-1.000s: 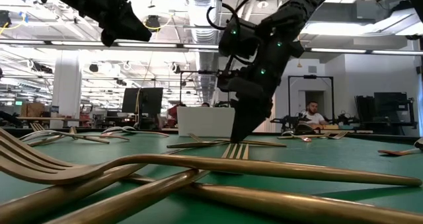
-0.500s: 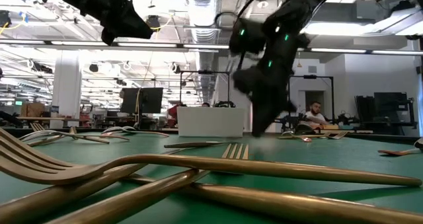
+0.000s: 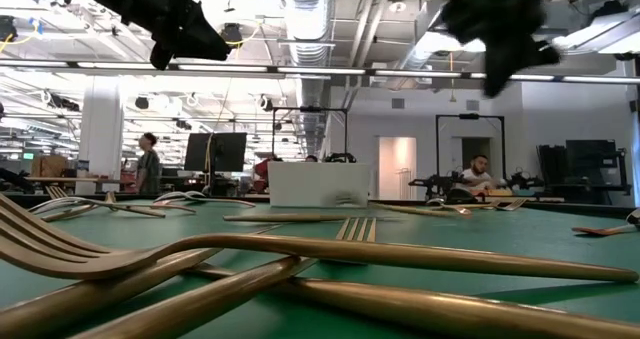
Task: Sort silverware by color (type)
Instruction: Put the gold fork into the transparent bin
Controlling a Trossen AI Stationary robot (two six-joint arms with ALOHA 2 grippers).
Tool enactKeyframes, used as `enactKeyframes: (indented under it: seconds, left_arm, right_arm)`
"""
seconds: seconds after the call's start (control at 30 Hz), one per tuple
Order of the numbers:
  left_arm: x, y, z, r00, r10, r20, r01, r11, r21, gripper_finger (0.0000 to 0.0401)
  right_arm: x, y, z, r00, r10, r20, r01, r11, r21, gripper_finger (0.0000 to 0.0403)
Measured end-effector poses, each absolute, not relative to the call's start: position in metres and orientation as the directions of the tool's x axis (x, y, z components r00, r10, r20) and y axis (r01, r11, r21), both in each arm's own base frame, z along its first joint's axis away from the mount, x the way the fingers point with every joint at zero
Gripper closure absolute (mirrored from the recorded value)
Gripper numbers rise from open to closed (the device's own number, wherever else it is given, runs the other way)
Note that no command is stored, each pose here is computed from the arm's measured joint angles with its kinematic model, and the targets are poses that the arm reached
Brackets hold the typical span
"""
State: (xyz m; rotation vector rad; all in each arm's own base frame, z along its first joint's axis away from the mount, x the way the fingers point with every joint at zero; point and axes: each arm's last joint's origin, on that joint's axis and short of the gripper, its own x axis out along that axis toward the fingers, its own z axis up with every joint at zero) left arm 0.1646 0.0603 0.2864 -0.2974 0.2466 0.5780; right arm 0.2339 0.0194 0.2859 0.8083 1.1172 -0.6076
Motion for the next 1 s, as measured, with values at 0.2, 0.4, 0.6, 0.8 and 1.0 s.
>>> enactKeyframes:
  seconds: [0.2,0.4,0.6,0.8,1.0]
  left_arm:
    - [0.164,0.062,0.287,0.784,0.542,-0.303,-0.609,0.766,-0.206,0.0329]
    - [0.163,0.062,0.287,0.765,0.571,-0.297,-0.635,0.745,-0.205,0.0329]
    - [0.165,0.059,0.287,0.803,0.512,-0.305,-0.593,0.736,-0.327,0.0329]
    - [0.168,0.048,0.286,0.842,0.439,-0.313,-0.535,0.756,-0.378,0.0329]
    - [0.171,0.037,0.285,0.849,0.424,-0.316,-0.523,0.761,-0.383,0.0329]
  right_arm:
    - [0.216,0.049,0.291,0.347,-0.137,-0.928,0.760,0.620,0.193,0.0376]
    - [0.261,0.054,0.265,0.417,-0.156,-0.896,0.643,0.747,0.169,0.0308]
    - [0.314,0.054,0.229,0.520,-0.116,-0.846,0.507,0.840,0.196,0.0263]
    - [0.347,0.038,0.194,0.535,-0.017,-0.845,0.417,0.875,0.246,0.0265]
    - [0.367,0.014,0.173,0.521,0.044,-0.853,0.381,0.882,0.278,0.0272]
